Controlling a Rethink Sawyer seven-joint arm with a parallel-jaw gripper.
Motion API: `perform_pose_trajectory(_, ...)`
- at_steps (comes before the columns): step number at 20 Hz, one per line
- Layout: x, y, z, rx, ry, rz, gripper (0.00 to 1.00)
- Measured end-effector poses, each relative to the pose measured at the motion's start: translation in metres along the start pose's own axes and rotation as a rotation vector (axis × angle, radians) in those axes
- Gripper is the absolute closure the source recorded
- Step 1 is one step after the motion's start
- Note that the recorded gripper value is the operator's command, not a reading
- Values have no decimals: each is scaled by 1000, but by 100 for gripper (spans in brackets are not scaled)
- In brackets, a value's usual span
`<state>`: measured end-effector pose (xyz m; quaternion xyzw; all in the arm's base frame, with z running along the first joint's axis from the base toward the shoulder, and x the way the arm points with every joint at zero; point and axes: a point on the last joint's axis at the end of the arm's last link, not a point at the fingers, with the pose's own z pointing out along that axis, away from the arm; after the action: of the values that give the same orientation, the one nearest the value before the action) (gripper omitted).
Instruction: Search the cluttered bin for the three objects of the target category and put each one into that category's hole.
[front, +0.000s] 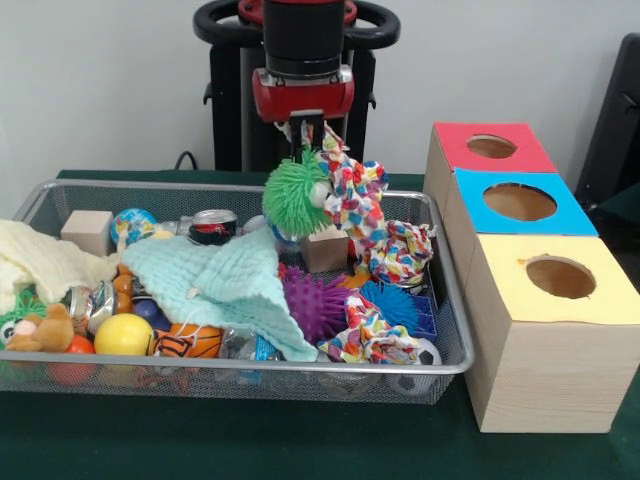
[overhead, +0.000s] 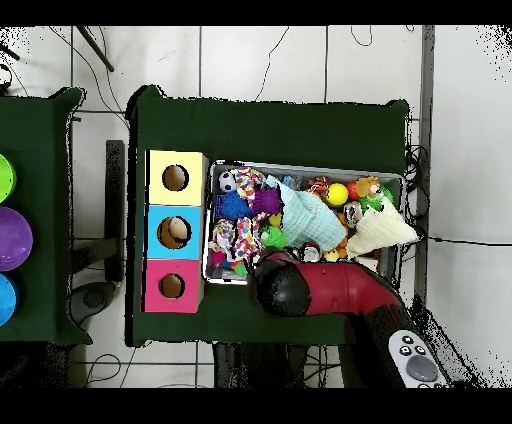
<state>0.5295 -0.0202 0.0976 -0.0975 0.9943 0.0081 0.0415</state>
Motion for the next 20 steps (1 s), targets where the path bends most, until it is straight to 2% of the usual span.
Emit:
perform_pose_trajectory(7,-11,5,-10,3,-29,-20,100)
perform_pose_trajectory(17,-18,11,-11,-4,-42,-33,100)
perform_pose_trajectory(18,-21,15,-12,-10,-48,-41,0)
perform_pose_trajectory(20,-22,16,-12,-12,-49,-43,0)
